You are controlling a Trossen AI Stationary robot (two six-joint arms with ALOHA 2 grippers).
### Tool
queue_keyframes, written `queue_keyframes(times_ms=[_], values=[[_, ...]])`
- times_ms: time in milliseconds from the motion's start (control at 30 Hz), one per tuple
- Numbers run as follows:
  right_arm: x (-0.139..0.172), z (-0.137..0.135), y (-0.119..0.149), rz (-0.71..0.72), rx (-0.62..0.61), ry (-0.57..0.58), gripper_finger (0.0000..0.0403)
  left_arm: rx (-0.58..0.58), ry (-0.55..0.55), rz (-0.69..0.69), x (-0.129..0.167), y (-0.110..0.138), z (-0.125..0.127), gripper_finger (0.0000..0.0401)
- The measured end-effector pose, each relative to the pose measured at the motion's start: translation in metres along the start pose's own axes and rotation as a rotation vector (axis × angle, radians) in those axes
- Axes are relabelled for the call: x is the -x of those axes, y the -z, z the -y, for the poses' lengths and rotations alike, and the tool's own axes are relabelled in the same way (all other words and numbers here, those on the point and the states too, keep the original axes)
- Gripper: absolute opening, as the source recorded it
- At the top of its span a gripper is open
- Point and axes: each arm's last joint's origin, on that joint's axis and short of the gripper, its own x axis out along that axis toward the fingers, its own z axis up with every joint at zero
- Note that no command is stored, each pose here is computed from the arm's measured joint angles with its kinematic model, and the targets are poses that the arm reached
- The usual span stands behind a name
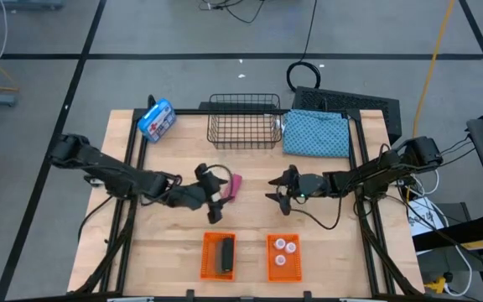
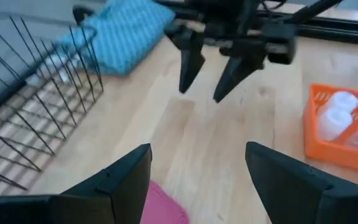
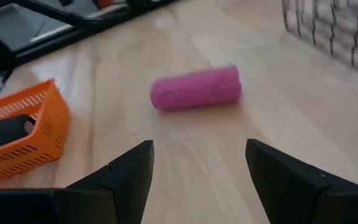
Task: Pick & Place Medicine items
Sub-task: Put the pink bandage into the left orange basket
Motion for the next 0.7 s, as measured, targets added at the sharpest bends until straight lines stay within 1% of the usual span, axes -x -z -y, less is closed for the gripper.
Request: queue_keyframes(times_ms=[67,133,200,267,367,500,600,700], values=[[0.0,-0.002,-0.002,0.02,0.047,-0.034,0.0244,0.046,0.029,-0.027,-0.012,0.001,-0.003,0.0264],[0.0,-0.005,-0.004,0.025,0.066,-0.096,0.0244,0.091,0.063,-0.081,-0.023,0.005,-0.007,0.0264],[0.001,-0.008,-0.006,0.03,0.095,-0.164,0.0244,0.135,0.072,-0.125,-0.035,0.011,-0.01,0.0264],[0.003,-0.01,-0.008,0.033,0.136,-0.219,0.0244,0.154,0.065,-0.162,-0.043,0.015,-0.013,0.0264],[0.007,-0.013,-0.012,0.051,0.193,-0.249,0.0244,0.148,0.038,-0.199,-0.052,0.016,-0.015,0.0264],[0.015,-0.02,-0.017,0.091,0.283,-0.277,0.0235,0.128,-0.019,-0.296,-0.06,0.013,-0.014,0.0264],[0.023,-0.028,-0.02,0.122,0.349,-0.311,0.0224,0.153,-0.081,-0.374,-0.07,0.007,-0.016,0.0264],[0.032,-0.037,-0.021,0.148,0.371,-0.354,0.0213,0.187,-0.14,-0.436,-0.081,0.005,-0.021,0.0265]])
